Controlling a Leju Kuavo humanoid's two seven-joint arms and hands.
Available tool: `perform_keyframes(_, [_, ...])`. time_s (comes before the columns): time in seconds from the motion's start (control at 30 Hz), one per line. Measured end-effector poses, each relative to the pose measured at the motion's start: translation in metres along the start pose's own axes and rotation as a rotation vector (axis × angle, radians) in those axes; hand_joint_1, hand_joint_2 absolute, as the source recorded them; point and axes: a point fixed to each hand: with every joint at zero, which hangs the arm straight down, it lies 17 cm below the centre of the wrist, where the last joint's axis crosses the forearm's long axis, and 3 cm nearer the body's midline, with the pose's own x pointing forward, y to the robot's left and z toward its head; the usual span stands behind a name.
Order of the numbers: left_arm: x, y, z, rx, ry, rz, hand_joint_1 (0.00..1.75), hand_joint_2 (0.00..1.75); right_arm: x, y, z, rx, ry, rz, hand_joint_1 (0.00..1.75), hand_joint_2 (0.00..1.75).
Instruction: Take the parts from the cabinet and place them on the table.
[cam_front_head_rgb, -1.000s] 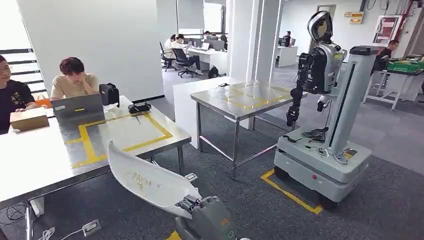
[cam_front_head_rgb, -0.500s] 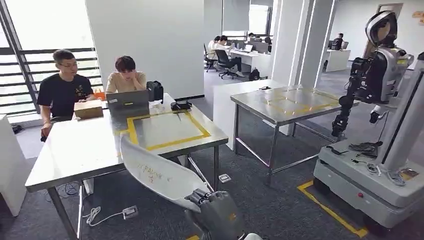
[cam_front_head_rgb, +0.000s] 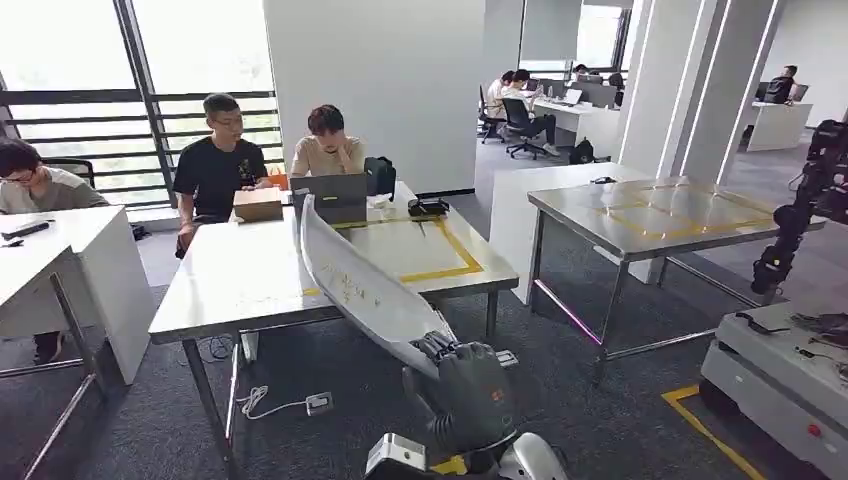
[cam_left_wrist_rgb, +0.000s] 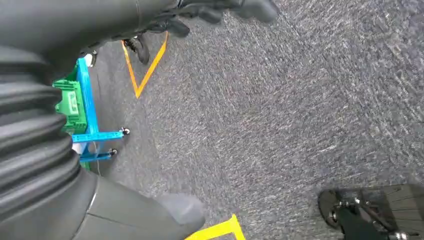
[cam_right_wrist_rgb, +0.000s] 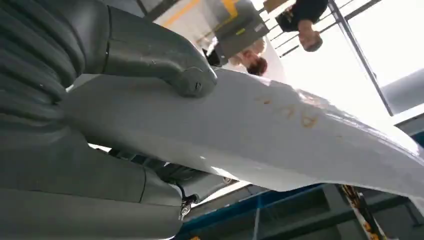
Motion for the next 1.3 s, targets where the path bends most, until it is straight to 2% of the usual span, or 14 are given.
perform_keyframes(0.3, [0.008,0.002,0.001,0.002,-0.012,-0.018,0.00,1.75,-0.057,-0.060,-0.008,-0.098,0.109,0.030,1.75,1.75])
perform_keyframes(0.47, [0.013,0.003,0.001,0.004,-0.013,-0.024,0.00,1.75,-0.071,-0.087,-0.013,-0.147,0.128,0.054,1.75,1.75])
perform_keyframes(0.8, [0.018,0.006,0.001,0.011,-0.030,-0.026,0.00,1.75,-0.082,-0.104,-0.012,-0.180,0.147,0.078,1.75,1.75])
perform_keyframes(1.3, [0.019,0.007,0.001,0.016,-0.032,-0.026,0.00,1.75,-0.090,-0.098,-0.003,-0.171,0.169,0.076,1.75,1.75])
